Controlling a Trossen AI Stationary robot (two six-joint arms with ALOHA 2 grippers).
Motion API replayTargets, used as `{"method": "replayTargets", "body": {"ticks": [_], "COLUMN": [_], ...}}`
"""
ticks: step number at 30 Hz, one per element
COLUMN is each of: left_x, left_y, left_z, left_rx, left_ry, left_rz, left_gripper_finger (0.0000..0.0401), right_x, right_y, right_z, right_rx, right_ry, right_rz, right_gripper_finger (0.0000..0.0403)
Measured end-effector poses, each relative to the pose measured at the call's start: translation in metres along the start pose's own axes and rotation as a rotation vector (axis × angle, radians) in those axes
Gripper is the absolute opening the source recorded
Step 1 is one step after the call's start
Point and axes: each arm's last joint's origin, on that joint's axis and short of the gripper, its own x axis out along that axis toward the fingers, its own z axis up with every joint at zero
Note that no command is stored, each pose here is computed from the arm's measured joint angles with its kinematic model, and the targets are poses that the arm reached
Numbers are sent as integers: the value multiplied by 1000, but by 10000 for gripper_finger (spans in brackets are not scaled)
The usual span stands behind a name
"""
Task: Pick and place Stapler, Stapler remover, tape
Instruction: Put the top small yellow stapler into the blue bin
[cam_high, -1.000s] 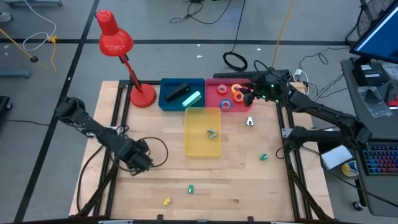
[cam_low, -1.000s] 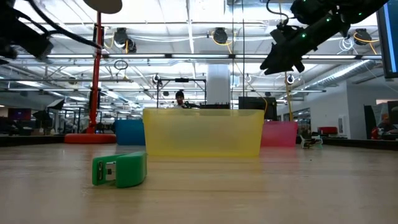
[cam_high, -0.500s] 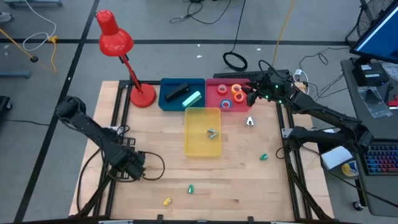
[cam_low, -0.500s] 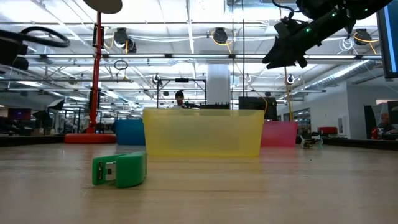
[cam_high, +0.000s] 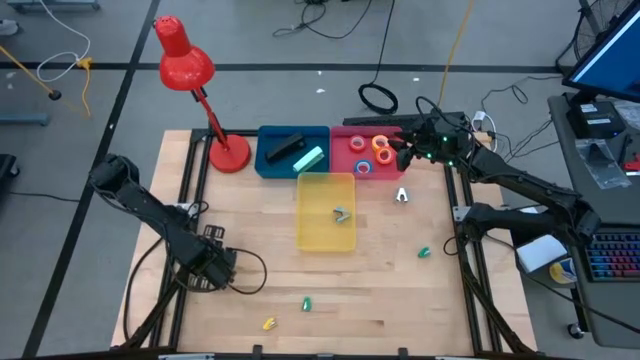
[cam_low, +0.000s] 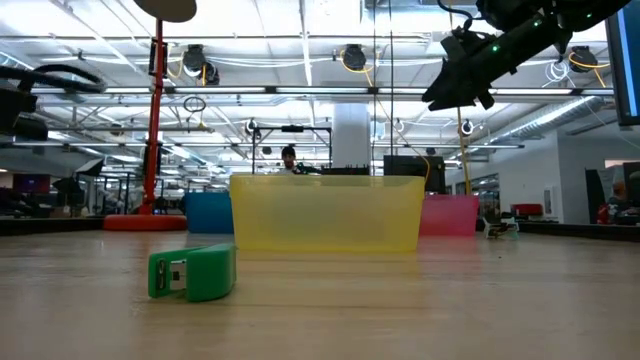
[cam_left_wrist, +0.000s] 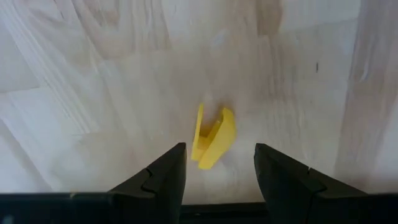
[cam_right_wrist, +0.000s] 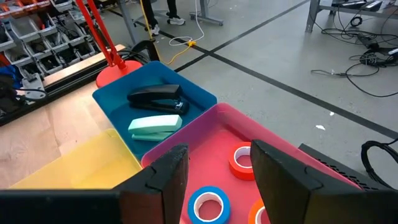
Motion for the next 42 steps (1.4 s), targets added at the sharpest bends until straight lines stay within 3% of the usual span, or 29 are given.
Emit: {"method": "replayTargets", "body": {"ticks": [10,21,33,42], "left_x": [15,30,30,19], "left_y": [0,3,13,27], "left_z": [1,-4,5,23], "left_rx": [37,1,-137,-294], "left_ry": [-46,-26,-41,-75], "left_rz": [-30,-52,-102,-187], "left_gripper_finger": [188,184,51,50], "right_x": [0,0,0,0], "right_y": [0,0,0,0], "right_z": [0,0,0,0], "right_rx": [0,0,3,22], "right_ry": [0,0,0,0], "right_rz": [0,0,0,1], "right_gripper_finger": [164,164,164,164]}}
